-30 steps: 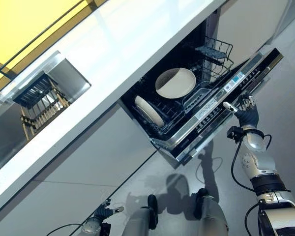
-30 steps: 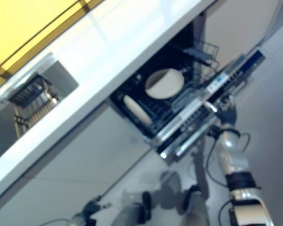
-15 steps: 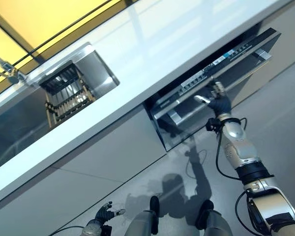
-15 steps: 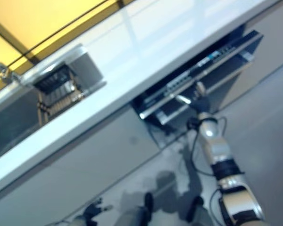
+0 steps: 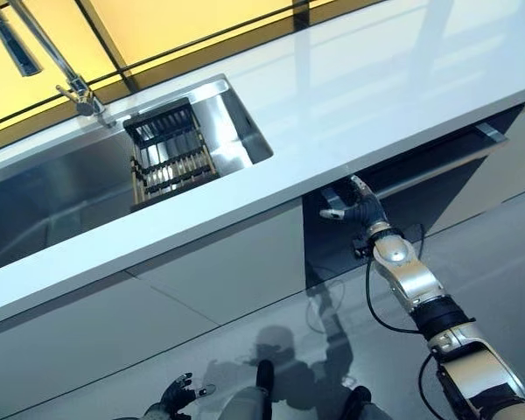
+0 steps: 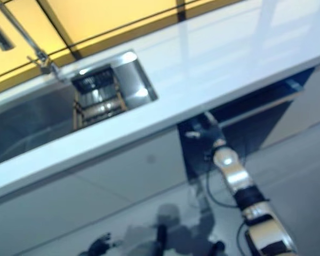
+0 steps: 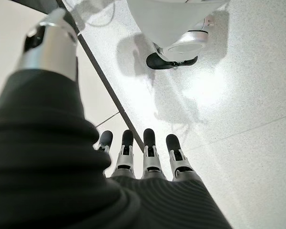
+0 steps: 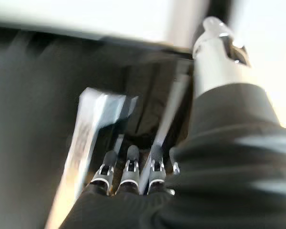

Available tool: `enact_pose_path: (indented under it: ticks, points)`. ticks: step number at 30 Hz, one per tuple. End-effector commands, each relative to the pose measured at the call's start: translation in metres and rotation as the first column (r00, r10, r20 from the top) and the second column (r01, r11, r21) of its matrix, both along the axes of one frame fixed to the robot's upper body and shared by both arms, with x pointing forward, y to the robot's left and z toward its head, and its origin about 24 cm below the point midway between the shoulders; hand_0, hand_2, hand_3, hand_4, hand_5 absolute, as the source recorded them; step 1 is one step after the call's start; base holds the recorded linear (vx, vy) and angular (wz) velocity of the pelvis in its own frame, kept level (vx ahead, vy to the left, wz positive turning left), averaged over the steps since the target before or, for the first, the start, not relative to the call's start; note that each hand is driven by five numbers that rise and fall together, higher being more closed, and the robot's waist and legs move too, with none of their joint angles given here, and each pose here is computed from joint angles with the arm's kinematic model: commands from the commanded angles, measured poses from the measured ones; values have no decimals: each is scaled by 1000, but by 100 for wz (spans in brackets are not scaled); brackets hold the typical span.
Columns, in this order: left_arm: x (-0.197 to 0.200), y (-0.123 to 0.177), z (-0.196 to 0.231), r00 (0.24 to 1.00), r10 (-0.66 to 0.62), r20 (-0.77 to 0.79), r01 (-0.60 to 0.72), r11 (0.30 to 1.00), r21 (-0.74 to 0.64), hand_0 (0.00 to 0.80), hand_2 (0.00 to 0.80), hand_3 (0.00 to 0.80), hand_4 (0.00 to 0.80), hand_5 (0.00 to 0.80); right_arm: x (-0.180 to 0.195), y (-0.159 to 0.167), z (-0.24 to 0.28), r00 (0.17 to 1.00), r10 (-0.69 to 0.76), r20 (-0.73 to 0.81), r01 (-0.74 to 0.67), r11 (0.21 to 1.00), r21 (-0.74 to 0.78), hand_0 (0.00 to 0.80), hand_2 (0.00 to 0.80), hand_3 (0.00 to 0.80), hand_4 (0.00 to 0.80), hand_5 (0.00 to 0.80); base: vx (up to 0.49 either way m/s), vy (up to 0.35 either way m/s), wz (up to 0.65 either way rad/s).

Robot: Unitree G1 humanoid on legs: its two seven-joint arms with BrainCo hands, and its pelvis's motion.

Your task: Take plates into dishwasher

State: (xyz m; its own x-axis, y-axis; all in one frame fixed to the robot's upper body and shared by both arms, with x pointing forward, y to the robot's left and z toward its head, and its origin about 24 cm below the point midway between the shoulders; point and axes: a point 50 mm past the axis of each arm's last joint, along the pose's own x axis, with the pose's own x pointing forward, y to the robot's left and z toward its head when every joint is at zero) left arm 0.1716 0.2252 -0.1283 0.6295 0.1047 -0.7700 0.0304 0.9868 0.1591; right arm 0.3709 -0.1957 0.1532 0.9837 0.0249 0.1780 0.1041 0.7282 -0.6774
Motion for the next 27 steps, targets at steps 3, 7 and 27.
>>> enact_pose_path:
  ticks: [3,7,27]
  points:
    - [15,30,17,997,-57,51,50,992,116,0,0,0,0,0,1,54,46,970,179,163,-165,982,-94,0,0,0,0,0,93,-19,15]
    - [15,36,20,997,-52,57,45,991,123,0,0,0,0,0,-1,46,41,975,160,155,-143,983,-111,0,0,0,0,0,66,18,10]
    - [-46,82,11,969,245,12,-244,955,170,0,0,0,0,0,-94,-47,-89,983,49,-179,-83,979,-188,0,0,0,0,0,19,70,19]
